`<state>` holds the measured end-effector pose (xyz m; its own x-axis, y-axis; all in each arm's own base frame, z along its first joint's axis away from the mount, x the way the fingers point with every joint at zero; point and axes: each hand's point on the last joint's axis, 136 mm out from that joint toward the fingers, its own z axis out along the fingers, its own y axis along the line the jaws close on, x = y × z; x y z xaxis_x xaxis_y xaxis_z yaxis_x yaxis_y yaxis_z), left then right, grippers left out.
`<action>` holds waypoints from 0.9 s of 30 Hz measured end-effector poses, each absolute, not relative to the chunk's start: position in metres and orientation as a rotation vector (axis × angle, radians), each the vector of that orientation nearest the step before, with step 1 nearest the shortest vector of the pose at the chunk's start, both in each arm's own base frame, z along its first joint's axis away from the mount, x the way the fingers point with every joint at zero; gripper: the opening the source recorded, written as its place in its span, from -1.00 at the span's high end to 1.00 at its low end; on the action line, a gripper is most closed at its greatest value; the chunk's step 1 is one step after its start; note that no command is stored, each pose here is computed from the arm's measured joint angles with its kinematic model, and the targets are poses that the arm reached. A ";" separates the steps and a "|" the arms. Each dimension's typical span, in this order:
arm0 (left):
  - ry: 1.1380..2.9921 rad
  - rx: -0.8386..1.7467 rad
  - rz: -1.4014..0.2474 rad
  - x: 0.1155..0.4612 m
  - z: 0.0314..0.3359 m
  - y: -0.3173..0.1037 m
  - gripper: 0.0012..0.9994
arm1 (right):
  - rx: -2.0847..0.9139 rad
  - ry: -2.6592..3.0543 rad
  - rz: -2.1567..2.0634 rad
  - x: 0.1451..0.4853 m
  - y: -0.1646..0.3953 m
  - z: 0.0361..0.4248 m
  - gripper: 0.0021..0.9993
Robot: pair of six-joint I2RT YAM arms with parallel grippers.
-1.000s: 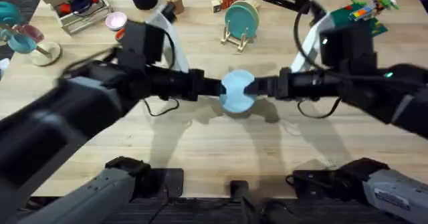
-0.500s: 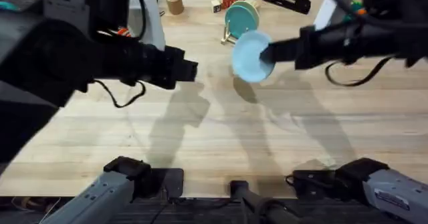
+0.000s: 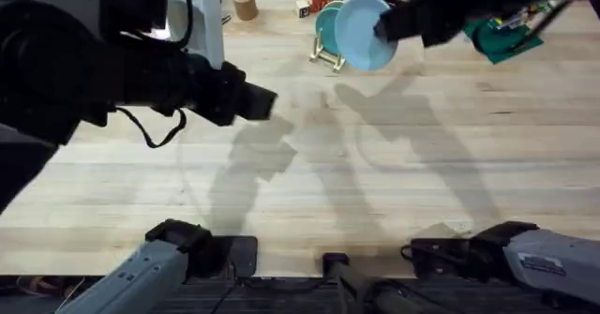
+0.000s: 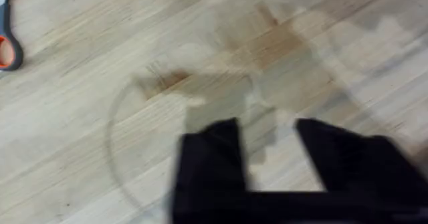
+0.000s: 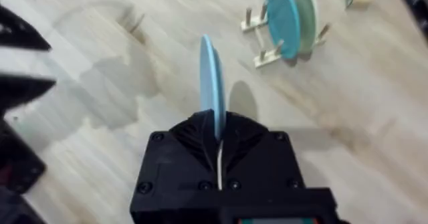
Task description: Pick up the plates from the table one by one and place each into a slot on the dish rack.
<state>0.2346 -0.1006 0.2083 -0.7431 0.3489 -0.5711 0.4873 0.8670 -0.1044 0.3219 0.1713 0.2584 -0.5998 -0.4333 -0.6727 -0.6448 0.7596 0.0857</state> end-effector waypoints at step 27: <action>2.458 0.627 -0.320 0.238 0.211 -0.101 -0.99 | -1.161 2.079 0.129 0.415 0.170 0.295 0.94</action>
